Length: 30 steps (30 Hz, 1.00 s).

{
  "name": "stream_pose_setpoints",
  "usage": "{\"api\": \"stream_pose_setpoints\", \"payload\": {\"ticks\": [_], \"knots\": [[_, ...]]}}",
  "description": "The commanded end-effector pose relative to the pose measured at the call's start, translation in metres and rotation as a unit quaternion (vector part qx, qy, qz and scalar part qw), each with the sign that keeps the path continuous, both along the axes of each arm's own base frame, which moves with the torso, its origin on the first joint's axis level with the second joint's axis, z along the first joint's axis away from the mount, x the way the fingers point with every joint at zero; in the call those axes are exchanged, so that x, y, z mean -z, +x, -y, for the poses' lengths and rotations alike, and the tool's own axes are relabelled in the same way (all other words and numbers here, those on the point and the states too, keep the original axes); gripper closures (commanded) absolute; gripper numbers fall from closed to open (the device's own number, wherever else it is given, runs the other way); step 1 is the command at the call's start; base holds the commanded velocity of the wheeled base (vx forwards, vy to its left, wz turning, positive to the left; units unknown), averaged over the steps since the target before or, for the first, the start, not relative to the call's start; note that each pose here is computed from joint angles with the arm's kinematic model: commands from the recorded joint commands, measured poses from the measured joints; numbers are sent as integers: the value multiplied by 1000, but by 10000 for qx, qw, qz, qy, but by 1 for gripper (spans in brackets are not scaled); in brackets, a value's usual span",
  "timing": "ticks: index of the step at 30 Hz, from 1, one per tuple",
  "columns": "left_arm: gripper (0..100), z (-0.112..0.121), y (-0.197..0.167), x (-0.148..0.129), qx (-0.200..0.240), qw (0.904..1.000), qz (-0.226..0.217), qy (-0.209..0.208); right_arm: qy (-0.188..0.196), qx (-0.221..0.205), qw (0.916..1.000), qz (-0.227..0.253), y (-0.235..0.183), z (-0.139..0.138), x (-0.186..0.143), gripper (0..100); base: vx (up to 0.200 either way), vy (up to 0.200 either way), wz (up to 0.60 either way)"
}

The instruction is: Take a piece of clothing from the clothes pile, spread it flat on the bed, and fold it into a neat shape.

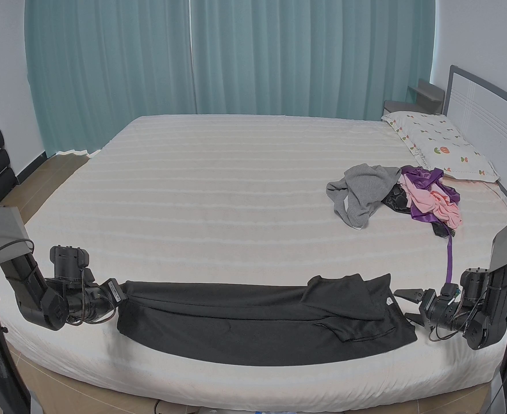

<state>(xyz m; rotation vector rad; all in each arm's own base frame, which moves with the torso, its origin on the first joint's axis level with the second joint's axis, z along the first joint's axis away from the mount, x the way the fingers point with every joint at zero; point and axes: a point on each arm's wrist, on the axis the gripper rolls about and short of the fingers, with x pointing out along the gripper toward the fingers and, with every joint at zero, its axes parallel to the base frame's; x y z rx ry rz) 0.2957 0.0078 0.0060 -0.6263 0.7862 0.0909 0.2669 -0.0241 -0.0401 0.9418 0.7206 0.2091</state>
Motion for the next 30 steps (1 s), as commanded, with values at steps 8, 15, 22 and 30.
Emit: {"api": "stream_pose_setpoints", "payload": {"ticks": [8, 15, 22, 30], "knots": [[100, -49, -6, -39, -681, 9974, 222, -90, -6, 9, 10000, 86, 1, 0, -2, 0, 0, 0, 0], [100, -89, -17, -76, -1042, 9933, 355, -359, -7, 16, 10000, 94, 1, 1, -2, 0, 0, 0, 0], [100, -98, -25, -100, -1115, 9919, 402, -448, -10, 36, 10000, 75, 1, 2, -1, 0, 0, 0, 0], [100, -51, -25, -94, -564, 9974, -53, -447, -5, 47, 10000, 79, 1, 2, -2, 0, 0, 0, 0]]}}
